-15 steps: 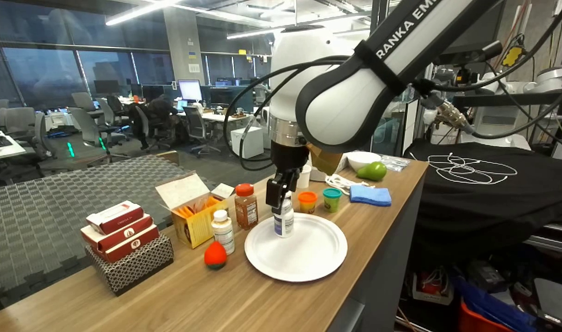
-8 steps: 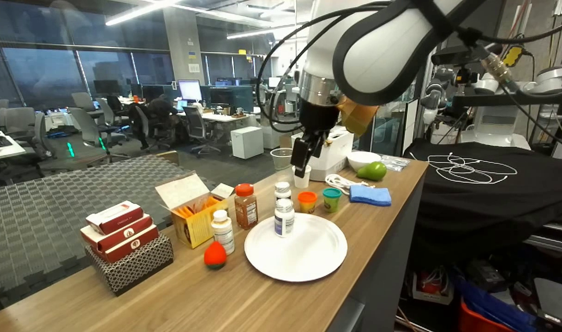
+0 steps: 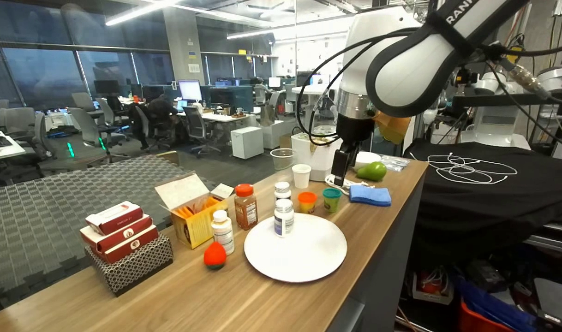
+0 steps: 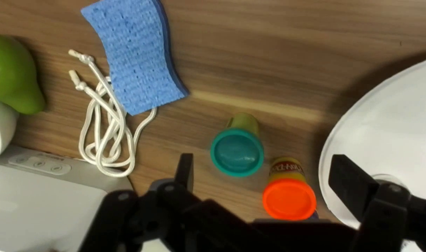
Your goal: Pick up the bottles and small containers from the table and put them on the plate.
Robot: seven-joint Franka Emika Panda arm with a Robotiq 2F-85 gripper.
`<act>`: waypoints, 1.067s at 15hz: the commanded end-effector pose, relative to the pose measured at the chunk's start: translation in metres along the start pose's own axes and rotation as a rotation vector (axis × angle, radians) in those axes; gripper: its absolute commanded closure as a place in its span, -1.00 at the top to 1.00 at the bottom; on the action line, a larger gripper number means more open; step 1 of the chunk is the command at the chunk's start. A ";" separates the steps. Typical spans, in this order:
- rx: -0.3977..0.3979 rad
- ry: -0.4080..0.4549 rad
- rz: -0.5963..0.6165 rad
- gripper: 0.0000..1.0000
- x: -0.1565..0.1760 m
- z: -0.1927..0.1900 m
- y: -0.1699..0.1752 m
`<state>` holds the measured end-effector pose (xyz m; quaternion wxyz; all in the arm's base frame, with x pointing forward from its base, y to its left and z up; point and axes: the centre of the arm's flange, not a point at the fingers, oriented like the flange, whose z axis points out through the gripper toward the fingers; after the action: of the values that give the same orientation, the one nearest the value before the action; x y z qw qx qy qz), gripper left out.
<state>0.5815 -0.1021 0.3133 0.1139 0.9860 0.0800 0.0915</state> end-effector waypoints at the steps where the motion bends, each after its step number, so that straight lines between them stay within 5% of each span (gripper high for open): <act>1: -0.002 -0.034 0.003 1.00 -0.001 0.024 0.008; 16: 0.052 -0.061 0.076 1.00 0.035 0.081 0.024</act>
<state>0.6169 -0.1283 0.2465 0.0943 0.9927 0.0424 0.0616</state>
